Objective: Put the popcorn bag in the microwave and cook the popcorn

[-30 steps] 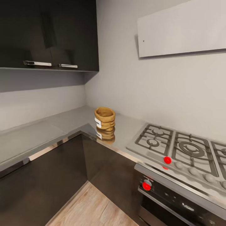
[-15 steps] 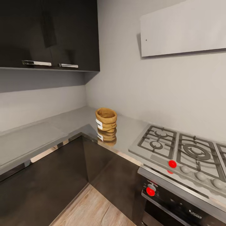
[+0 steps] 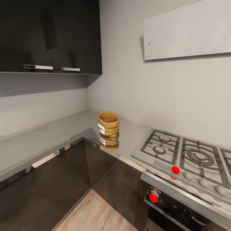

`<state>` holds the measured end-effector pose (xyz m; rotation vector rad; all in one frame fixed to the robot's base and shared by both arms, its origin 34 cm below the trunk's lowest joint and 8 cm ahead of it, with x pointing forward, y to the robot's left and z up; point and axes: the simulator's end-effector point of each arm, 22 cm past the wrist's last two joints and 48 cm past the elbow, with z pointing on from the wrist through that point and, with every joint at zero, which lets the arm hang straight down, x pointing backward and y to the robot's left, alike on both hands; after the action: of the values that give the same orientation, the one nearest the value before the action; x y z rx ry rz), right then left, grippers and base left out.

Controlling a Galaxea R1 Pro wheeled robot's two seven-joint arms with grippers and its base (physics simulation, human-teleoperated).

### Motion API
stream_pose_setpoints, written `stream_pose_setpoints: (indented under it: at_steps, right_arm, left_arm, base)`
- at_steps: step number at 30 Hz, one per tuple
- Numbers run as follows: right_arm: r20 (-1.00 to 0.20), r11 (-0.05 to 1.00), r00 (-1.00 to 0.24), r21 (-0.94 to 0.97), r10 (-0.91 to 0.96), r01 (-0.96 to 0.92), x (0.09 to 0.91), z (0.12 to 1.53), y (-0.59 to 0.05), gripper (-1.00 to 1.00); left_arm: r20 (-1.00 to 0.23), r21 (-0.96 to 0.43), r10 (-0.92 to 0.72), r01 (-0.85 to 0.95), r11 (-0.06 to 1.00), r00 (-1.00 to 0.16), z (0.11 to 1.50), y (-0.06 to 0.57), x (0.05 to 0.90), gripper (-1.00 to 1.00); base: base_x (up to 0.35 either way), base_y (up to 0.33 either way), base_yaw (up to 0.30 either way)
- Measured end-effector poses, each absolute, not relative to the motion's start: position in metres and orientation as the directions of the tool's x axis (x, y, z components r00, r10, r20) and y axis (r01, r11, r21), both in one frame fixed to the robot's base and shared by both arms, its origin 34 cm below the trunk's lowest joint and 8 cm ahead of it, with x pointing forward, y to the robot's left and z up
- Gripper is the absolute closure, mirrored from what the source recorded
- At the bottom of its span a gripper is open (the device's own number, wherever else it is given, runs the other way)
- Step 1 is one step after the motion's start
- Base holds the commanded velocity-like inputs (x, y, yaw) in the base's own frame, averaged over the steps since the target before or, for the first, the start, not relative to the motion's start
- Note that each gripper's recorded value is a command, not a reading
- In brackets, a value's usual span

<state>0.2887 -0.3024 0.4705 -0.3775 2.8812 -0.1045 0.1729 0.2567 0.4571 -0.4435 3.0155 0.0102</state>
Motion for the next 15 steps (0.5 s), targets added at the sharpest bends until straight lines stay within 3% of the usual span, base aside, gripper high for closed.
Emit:
stream_pose_setpoints:
  at_steps: [15]
  right_arm:
    - [-0.224, 0.966, -0.940, -0.103, -0.256, -0.238, 0.289, 0.495, -0.305, -1.00]
  left_arm:
    - [-0.093, -0.007, -0.287, -0.288, 0.958, -0.953, 0.481, 0.257, 0.173, -1.00]
  base:
    - [0.000, 0.000, 0.000]
